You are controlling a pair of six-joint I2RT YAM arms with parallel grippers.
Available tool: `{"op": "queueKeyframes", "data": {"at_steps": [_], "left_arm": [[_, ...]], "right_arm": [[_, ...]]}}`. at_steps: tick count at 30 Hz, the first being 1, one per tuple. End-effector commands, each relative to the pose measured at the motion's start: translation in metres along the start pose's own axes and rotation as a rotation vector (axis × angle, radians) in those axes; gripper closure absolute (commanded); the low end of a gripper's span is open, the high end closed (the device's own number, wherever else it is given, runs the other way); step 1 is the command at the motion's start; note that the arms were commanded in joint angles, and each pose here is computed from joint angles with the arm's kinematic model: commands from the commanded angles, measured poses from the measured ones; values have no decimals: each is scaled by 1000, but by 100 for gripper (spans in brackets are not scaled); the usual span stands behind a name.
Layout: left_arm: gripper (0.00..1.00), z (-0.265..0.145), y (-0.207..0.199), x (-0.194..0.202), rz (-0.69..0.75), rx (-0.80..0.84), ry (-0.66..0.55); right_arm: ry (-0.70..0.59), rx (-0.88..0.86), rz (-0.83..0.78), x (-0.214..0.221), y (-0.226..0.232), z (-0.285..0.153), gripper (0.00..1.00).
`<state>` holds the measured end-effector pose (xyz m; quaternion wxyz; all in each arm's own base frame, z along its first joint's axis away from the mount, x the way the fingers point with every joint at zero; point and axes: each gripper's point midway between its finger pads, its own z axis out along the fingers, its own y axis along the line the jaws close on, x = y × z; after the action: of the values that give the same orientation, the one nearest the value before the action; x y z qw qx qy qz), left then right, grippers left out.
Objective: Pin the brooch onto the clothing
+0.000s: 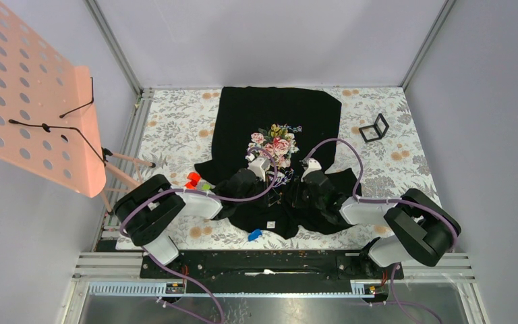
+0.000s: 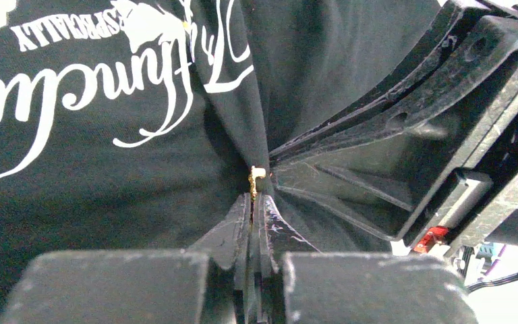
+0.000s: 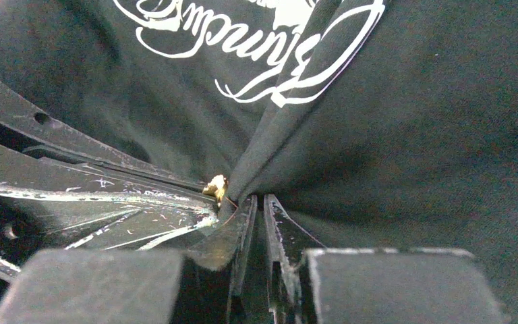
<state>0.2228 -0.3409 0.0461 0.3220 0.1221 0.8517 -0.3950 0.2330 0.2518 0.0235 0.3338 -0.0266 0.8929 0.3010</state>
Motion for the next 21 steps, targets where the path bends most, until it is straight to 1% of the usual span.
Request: {"op": "queueKeyframes", "data": {"at_steps": [1,7,14,21], "left_arm": [[100,6,-35,-35,1,108,-91],[100,9,-37,-35,0,111,-74],[100,11,-40,-34,7,125,-64],[100,10,-49,-29,34,163,-54]], "right_arm": [[-35,-59,-6,-8,22,4,86],[-30,-59,-12,-5,25,4,88],[-42,-12,-4,-8,22,9,91],[-39,2,10,-8,28,14,94]]}}
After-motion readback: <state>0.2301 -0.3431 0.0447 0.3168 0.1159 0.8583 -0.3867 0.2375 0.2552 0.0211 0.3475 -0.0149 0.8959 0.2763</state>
